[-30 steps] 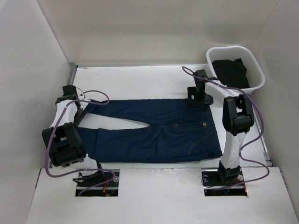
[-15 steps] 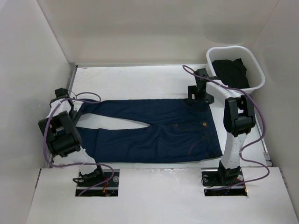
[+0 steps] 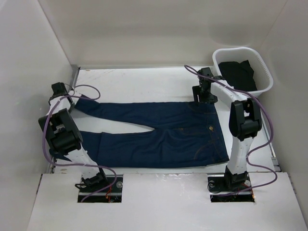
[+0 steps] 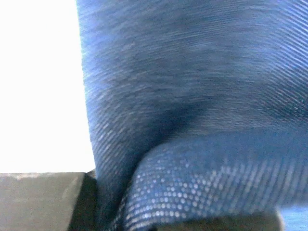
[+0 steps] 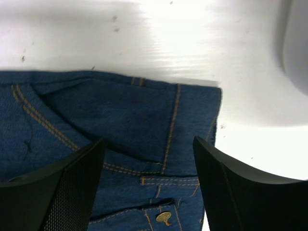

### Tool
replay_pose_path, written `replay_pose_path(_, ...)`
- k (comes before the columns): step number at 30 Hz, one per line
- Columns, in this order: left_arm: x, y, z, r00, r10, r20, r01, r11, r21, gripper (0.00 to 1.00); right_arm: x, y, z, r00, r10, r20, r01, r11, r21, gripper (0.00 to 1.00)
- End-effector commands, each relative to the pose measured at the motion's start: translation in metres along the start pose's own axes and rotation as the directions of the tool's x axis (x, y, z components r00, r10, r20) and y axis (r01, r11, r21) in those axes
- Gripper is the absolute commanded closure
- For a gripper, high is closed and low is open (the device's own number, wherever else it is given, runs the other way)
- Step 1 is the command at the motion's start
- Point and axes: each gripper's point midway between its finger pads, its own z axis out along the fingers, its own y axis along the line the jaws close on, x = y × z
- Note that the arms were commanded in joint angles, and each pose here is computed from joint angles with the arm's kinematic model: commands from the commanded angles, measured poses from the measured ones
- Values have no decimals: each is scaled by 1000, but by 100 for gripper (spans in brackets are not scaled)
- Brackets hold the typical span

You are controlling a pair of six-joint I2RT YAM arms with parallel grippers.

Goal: Fold and stack the trousers
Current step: Fold the trousers

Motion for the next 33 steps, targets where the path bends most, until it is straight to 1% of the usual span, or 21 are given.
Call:
replay_pose_path(1, -45, 88, -75, 979, 48, 200, 4, 969, -249, 100, 9, 0, 3, 998, -49, -28, 49, 999, 18, 22)
replay_pose_path(6, -61, 110, -117, 967, 185, 177, -113, 928, -356, 100, 12, -6, 3, 998, -47, -31, 48, 998, 29, 19)
replay_pose_path(10, -63, 107, -129, 956, 266, 121, -204, 904, -375, 100, 7, -1, 0, 999, -31, -24, 32, 999, 11, 19)
replay_pose_path(12, -59, 98, -127, 952, 293, 92, -242, 901, -360, 100, -2, 0, -5, 1000, 25, 0, -25, 1000, -4, 19)
replay_pose_path(14, -52, 87, -124, 946, 316, 69, -275, 898, -343, 99, -18, 8, -17, 990, 132, 47, -128, 989, -68, 19)
replay_pose_path(17, -46, 77, -124, 940, 336, 57, -299, 893, -336, 99, -39, 15, -36, 959, 247, 135, -226, 962, -153, 20)
replay_pose_path(19, -40, 71, -123, 939, 341, 49, -308, 895, -324, 100, -41, 10, -36, 948, 272, 165, -250, 958, -143, 22)
replay_pose_path(21, -36, 67, -124, 935, 353, 40, -323, 892, -317, 100, -33, 2, -27, 951, 275, 143, -262, 960, -102, 24)
replay_pose_path(23, -39, 75, -132, 932, 358, 55, -318, 883, -344, 100, -27, -2, -20, 953, 283, 109, -274, 958, -90, 26)
replay_pose_path(27, -71, 107, -154, 926, 361, 112, -286, 862, -419, 100, -28, -2, -22, 951, 285, 122, -273, 956, -105, 28)
replay_pose_path(29, -97, 98, -169, 892, 427, 147, -331, 839, -432, 100, -29, -1, -23, 952, 279, 127, -267, 958, -107, 28)
replay_pose_path(30, -106, 89, -173, 871, 469, 146, -371, 824, -428, 100, -29, -2, -25, 953, 275, 130, -263, 959, -107, 28)
replay_pose_path(33, -117, 65, -173, 825, 553, 118, -476, 792, -382, 100, -28, -4, -29, 955, 260, 145, -248, 964, -99, 28)
